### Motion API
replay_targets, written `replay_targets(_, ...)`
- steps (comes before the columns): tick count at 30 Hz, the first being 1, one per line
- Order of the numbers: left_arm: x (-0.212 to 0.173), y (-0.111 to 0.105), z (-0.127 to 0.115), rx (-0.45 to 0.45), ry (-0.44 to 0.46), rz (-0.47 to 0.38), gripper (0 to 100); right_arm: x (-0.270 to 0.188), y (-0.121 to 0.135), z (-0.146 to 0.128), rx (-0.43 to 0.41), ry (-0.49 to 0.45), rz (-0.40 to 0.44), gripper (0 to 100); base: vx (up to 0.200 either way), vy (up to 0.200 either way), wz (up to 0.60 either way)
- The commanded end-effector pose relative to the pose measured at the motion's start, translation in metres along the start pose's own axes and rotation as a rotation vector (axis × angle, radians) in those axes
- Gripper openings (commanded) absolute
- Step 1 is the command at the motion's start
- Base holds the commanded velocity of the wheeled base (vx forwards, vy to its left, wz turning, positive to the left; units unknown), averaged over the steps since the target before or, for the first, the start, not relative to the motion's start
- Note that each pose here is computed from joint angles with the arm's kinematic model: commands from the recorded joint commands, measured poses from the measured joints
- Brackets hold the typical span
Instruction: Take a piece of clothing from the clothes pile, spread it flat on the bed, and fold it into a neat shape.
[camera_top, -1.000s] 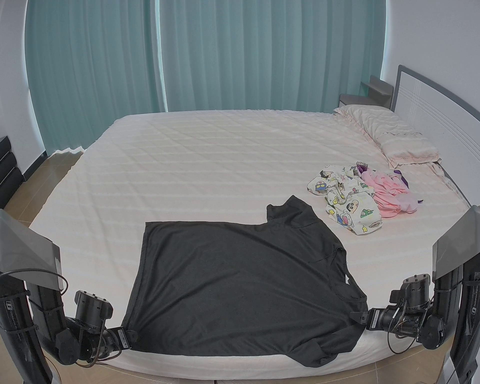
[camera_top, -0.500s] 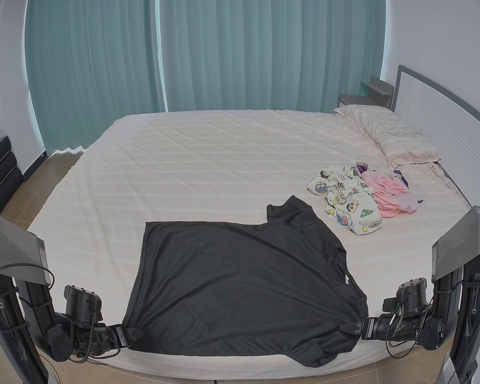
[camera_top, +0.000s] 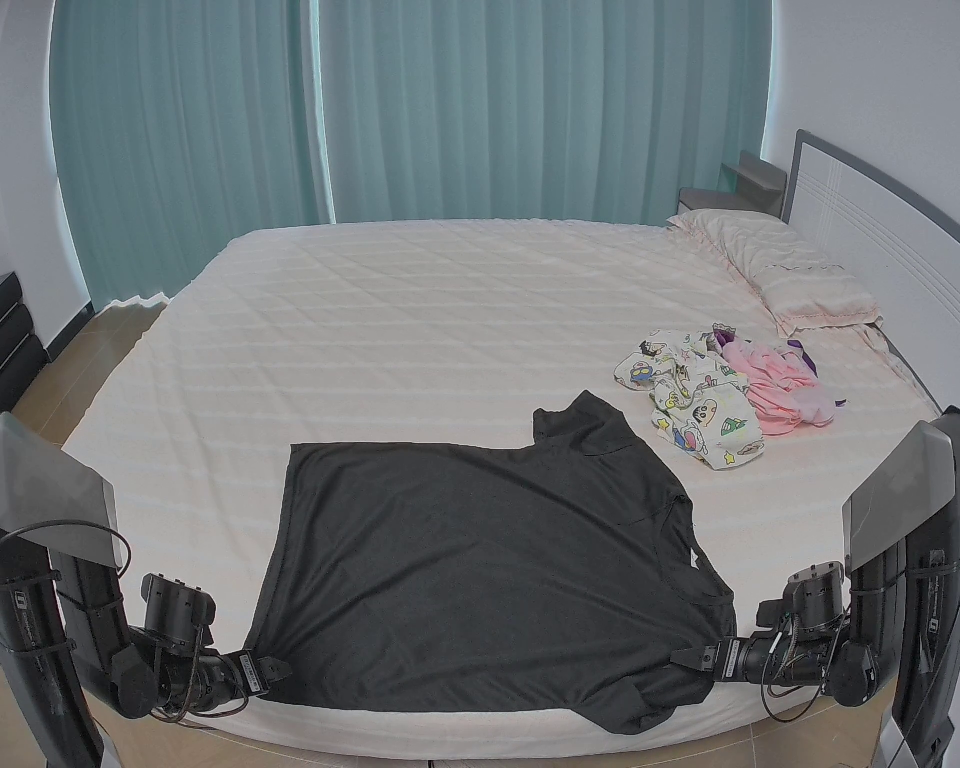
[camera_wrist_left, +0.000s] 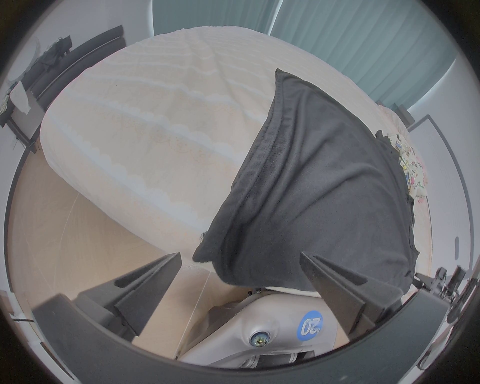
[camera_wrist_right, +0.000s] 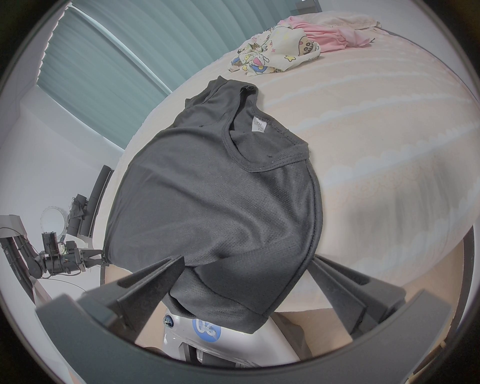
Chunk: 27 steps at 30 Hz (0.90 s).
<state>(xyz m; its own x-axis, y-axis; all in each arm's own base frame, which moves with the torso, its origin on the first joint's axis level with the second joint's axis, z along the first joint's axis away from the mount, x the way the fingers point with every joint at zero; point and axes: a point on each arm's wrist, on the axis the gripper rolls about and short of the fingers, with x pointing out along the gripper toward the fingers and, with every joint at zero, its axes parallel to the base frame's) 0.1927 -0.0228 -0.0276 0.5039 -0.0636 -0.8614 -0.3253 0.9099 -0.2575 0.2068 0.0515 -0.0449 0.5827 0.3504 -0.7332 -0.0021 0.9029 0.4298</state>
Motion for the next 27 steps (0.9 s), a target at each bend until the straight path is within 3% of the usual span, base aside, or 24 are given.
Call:
replay_targets(1, 0.0099, -0.0003, 0.0003, -0.016, 0.017, 0.011, 100, 0.0000, -0.0024, -0.0055, 0.006, 0.027, -0.011, 100, 0.000, 0.000, 0.00)
replay_targets(7, 0.0125, -0.0035, 0.0040, -0.045, 0.003, 0.000, 100, -0.0004, -0.0023, -0.0054, 0.007, 0.026, -0.011, 100, 0.000, 0.000, 0.00)
replay_targets(8, 0.0125, -0.0035, 0.0040, -0.045, 0.003, 0.000, 100, -0.0004, -0.0023, -0.0054, 0.007, 0.026, -0.011, 0, 0.000, 0.000, 0.00)
replay_targets(14, 0.0156, -0.0023, 0.0022, -0.044, 0.013, 0.015, 100, -0.0002, -0.0023, -0.0053, 0.009, 0.024, -0.010, 0, 0.000, 0.000, 0.00)
replay_targets(15, 0.0156, -0.0023, 0.0022, -0.044, 0.013, 0.015, 0, 0.0002, -0.0022, -0.0049, 0.008, 0.020, -0.008, 0, 0.000, 0.000, 0.00)
replay_targets(27, 0.0091, -0.0032, 0.0095, -0.056, -0.032, -0.002, 0, -0.0015, 0.0000, 0.0012, 0.006, -0.029, 0.012, 0, 0.000, 0.000, 0.00)
